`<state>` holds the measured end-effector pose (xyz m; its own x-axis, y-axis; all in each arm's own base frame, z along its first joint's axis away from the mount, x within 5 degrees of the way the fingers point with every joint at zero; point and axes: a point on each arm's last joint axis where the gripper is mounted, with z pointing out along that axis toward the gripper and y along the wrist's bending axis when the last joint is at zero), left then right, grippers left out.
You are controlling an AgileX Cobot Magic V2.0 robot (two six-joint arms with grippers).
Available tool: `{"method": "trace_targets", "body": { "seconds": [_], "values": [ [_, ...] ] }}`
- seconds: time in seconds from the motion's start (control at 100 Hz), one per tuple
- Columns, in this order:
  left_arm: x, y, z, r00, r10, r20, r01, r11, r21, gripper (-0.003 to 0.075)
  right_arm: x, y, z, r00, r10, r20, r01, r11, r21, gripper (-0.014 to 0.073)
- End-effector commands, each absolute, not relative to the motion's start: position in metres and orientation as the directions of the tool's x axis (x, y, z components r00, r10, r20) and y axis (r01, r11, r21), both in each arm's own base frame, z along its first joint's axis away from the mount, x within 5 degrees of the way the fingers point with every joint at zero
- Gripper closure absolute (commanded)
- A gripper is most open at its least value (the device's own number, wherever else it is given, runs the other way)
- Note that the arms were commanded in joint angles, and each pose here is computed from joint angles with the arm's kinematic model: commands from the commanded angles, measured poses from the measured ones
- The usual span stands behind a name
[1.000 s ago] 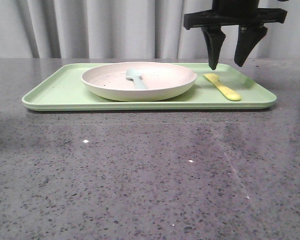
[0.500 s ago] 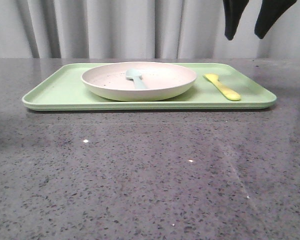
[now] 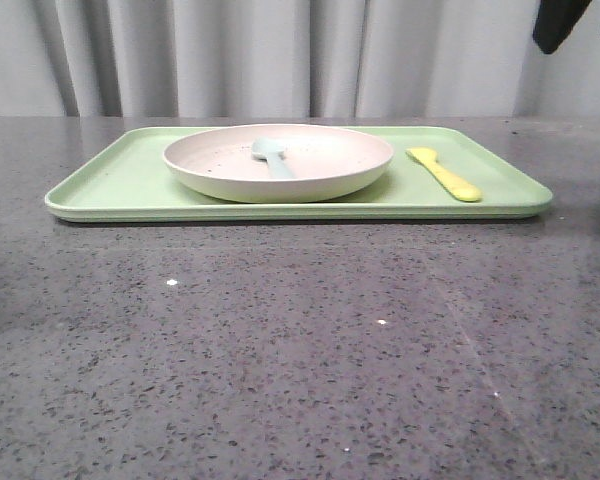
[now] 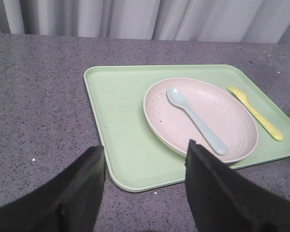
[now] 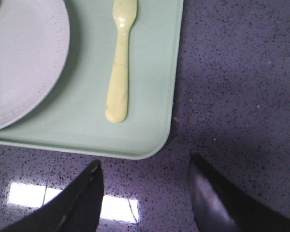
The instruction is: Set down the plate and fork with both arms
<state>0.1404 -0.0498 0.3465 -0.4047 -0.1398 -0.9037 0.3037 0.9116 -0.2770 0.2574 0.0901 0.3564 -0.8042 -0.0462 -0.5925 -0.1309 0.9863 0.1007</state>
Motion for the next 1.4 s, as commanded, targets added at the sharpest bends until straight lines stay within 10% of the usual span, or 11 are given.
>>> {"method": "trace_targets", "body": {
  "seconds": [0.0,0.49,0.8,1.39],
  "values": [
    [0.138,-0.047,0.363,-0.307,-0.182,-0.934,0.305,0.911,-0.277,0.0356,0.242,0.083,0.376,-0.71,-0.032,-0.704,-0.153,0.982,0.109,0.0183],
    [0.136,-0.028,0.358,-0.317,-0.174,-0.932,0.19,0.951,-0.242,0.0457,0.168,0.053,0.36,-0.57,-0.032,-0.821,-0.181,0.979,0.088,0.0199],
    [0.126,-0.015,0.358,-0.291,-0.174,-0.941,0.11,0.971,-0.213,0.0694,0.129,0.039,0.342,-0.501,0.001,-0.866,-0.189,0.976,0.11,0.0666],
    [0.07,-0.012,0.341,-0.14,-0.12,-0.983,0.12,0.983,-0.137,0.0741,0.069,0.02,0.317,-0.185,0.096,-0.978,-0.266,0.953,0.144,0.0664]
  ]
}}
